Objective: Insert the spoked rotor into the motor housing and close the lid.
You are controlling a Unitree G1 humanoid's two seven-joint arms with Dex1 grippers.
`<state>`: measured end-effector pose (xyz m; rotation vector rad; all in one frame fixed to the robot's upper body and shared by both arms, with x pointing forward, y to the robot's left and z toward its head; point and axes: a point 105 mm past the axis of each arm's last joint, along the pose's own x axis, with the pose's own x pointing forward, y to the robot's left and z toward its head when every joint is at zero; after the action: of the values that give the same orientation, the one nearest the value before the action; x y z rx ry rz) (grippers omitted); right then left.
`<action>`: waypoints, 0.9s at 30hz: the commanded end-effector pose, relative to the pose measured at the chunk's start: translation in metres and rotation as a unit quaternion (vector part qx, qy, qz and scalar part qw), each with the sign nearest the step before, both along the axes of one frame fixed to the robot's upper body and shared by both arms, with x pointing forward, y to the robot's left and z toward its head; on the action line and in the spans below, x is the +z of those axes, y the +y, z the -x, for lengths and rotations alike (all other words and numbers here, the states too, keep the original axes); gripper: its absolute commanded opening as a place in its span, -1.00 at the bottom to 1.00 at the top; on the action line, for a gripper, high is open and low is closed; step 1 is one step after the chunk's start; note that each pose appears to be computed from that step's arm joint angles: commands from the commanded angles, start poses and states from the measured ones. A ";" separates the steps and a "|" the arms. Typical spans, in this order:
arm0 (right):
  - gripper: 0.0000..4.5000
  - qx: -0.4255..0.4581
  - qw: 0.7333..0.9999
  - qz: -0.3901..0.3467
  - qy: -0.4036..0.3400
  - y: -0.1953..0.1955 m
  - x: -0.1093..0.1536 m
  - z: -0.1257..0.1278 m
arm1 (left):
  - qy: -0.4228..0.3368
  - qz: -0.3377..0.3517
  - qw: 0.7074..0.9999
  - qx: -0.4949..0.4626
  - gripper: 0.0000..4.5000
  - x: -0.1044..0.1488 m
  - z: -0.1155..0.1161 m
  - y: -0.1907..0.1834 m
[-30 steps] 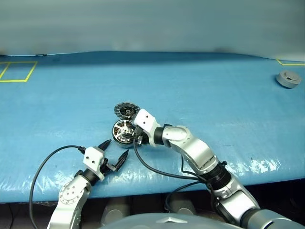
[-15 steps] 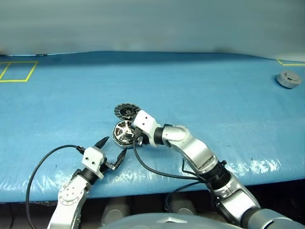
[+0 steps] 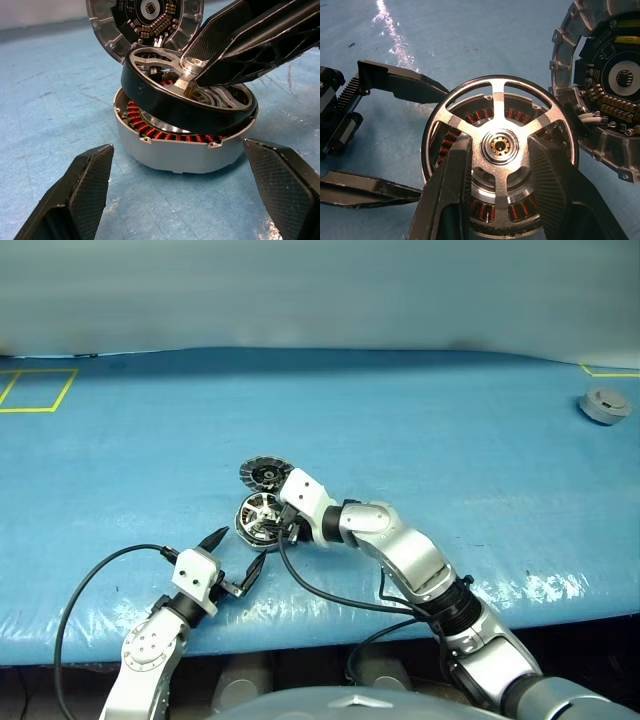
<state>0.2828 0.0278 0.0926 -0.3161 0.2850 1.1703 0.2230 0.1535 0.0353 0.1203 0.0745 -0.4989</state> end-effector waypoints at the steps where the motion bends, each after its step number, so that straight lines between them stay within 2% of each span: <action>1: -0.08 0.022 1.000 -0.007 -0.012 0.006 0.009 0.004 | -0.017 0.005 1.000 -0.003 1.00 0.009 -0.001 -0.001; 6: 0.62 0.010 1.000 -0.010 -0.014 0.006 0.011 0.003 | -0.015 0.007 1.000 -0.003 1.00 0.008 -0.001 -0.001; 13: 0.62 0.021 0.997 -0.073 -0.003 0.000 0.050 0.011 | -0.013 0.009 1.000 -0.001 1.00 0.008 0.000 0.000; 16: 0.62 0.020 0.997 -0.073 0.010 -0.006 0.055 0.011 | -0.012 0.009 1.000 0.000 1.00 0.008 0.001 0.000; 19: 0.35 -0.001 0.998 -0.054 0.021 -0.007 0.045 0.005 | -0.011 0.009 1.000 0.000 1.00 0.007 0.001 0.001; 27: -0.82 -0.033 0.998 -0.038 0.027 0.015 0.023 0.002 | -0.009 0.011 1.000 0.000 1.00 0.006 0.002 0.001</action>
<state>0.2806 0.0371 0.1050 -0.2096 0.3522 1.1199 0.2214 0.1542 0.0341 0.1030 0.0815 -0.4963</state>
